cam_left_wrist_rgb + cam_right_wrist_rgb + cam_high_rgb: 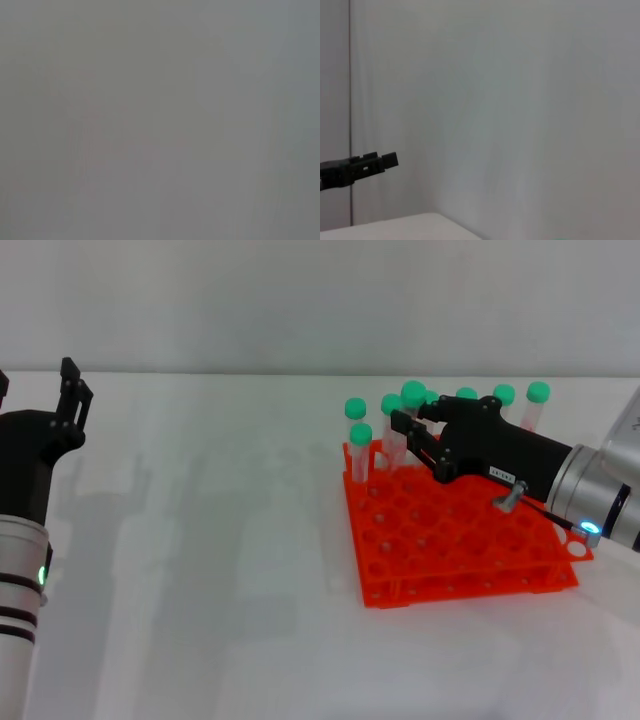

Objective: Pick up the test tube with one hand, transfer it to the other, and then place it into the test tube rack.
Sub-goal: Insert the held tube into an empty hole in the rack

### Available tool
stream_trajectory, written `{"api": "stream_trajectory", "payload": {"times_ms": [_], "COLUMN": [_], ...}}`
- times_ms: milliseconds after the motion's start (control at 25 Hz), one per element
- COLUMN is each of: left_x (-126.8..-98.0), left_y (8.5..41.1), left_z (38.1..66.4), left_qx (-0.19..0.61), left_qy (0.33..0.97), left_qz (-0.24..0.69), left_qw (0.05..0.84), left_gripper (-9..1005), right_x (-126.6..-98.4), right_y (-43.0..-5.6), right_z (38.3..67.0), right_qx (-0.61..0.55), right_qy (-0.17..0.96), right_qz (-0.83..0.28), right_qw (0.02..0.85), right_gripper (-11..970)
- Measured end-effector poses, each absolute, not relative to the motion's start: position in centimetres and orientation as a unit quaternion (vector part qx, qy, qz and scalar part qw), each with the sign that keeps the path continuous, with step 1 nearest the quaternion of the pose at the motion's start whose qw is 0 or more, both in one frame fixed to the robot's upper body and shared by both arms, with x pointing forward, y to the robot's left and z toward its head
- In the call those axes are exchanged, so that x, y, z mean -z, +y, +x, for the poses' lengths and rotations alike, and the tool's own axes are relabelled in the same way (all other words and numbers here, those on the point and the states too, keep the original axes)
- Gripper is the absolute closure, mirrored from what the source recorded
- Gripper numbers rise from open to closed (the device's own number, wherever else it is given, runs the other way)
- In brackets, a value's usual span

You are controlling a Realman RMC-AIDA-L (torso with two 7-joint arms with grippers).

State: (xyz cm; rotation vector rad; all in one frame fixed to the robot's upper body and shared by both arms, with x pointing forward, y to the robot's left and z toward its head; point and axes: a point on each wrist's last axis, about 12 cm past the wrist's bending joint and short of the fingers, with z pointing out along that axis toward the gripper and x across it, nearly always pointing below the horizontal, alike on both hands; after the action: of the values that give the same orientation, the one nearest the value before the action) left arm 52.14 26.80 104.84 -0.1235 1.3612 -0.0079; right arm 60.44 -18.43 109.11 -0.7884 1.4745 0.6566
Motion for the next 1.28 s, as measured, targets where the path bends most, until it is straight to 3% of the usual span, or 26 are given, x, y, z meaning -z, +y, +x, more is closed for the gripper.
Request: {"api": "stream_trajectory", "payload": {"times_ms": [1280], "left_x": [-104.9], "left_y": [26.3], "left_z": [52.5], "left_qx": [0.012], "left_qy": [0.630], "left_qz": [-0.052], "left_qw": [0.774], "left_gripper": [219], "right_x": [-108.0], "right_y": [-17.7], "right_z": [60.4], "right_qx": [-0.260], "right_qy": [0.661], "right_qz": [-0.369], "right_qw": [0.600], "right_gripper": [745]}}
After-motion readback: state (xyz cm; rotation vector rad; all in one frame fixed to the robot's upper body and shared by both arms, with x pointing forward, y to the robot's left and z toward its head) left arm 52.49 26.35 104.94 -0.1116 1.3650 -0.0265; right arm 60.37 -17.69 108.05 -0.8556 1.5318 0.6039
